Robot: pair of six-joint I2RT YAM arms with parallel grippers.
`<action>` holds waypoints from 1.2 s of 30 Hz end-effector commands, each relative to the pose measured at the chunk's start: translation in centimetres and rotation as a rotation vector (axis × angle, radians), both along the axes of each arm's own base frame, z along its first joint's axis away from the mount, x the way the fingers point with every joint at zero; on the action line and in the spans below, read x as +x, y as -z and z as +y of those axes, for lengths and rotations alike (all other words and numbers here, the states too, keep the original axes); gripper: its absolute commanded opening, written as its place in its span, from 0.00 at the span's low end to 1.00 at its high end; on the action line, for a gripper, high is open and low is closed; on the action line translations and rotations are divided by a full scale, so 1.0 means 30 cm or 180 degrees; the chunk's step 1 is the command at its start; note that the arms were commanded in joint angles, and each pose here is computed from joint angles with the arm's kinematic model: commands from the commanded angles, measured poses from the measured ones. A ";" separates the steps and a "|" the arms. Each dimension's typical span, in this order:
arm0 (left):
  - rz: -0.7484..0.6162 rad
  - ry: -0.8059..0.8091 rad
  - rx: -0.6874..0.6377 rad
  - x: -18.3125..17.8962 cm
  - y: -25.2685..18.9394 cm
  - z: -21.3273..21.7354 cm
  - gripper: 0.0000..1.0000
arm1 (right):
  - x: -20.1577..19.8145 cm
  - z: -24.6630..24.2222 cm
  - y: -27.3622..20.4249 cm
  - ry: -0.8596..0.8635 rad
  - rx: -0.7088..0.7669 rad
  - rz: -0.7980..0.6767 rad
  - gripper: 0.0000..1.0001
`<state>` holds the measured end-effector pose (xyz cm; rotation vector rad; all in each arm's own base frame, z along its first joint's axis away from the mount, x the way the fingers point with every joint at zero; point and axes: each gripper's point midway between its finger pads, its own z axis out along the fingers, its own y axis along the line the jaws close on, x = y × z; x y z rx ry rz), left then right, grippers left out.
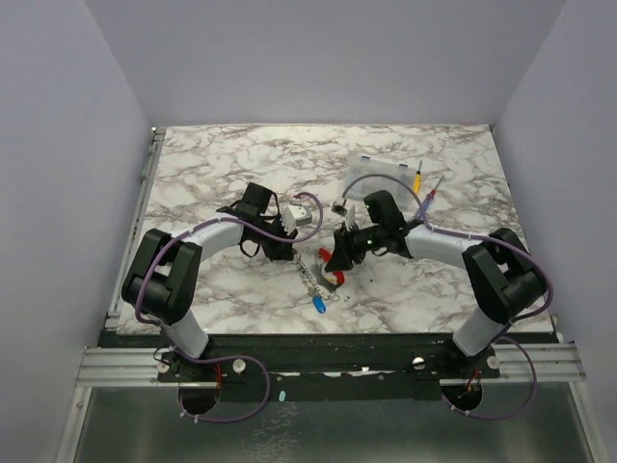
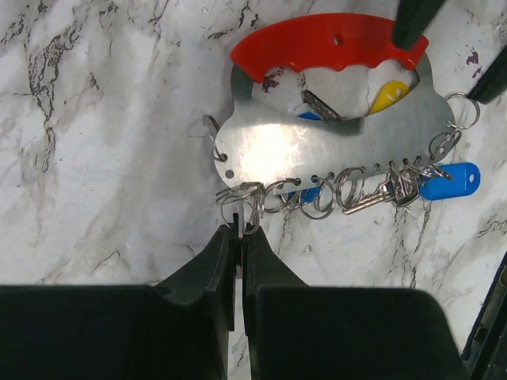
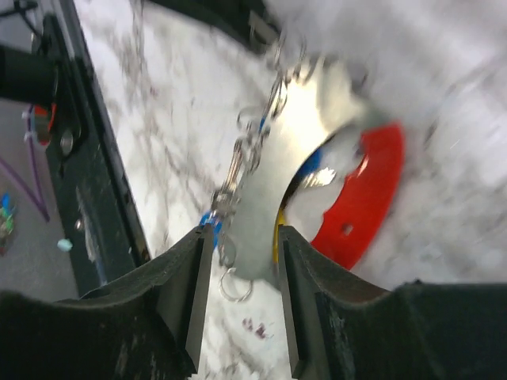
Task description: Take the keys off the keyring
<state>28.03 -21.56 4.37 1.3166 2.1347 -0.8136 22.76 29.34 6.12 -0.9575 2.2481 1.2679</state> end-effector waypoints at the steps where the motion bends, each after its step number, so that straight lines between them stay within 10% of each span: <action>1: -0.0042 0.0095 -0.0125 0.015 -0.023 -0.028 0.00 | 0.220 0.025 -0.073 0.0319 -0.0033 -0.0540 0.48; 12: -0.0001 0.0073 -0.0130 0.014 -0.012 -0.030 0.00 | 0.357 0.123 0.073 0.0318 -0.0049 -0.0223 0.49; 27: 0.0177 -0.0053 -0.0150 0.004 0.008 -0.034 0.00 | 0.012 -0.005 0.186 0.0215 -0.0108 0.0716 0.42; 36: 0.0287 -0.0005 -0.0233 -0.021 0.013 -0.050 0.00 | 0.159 0.052 -0.016 0.0190 0.0274 -0.0304 0.43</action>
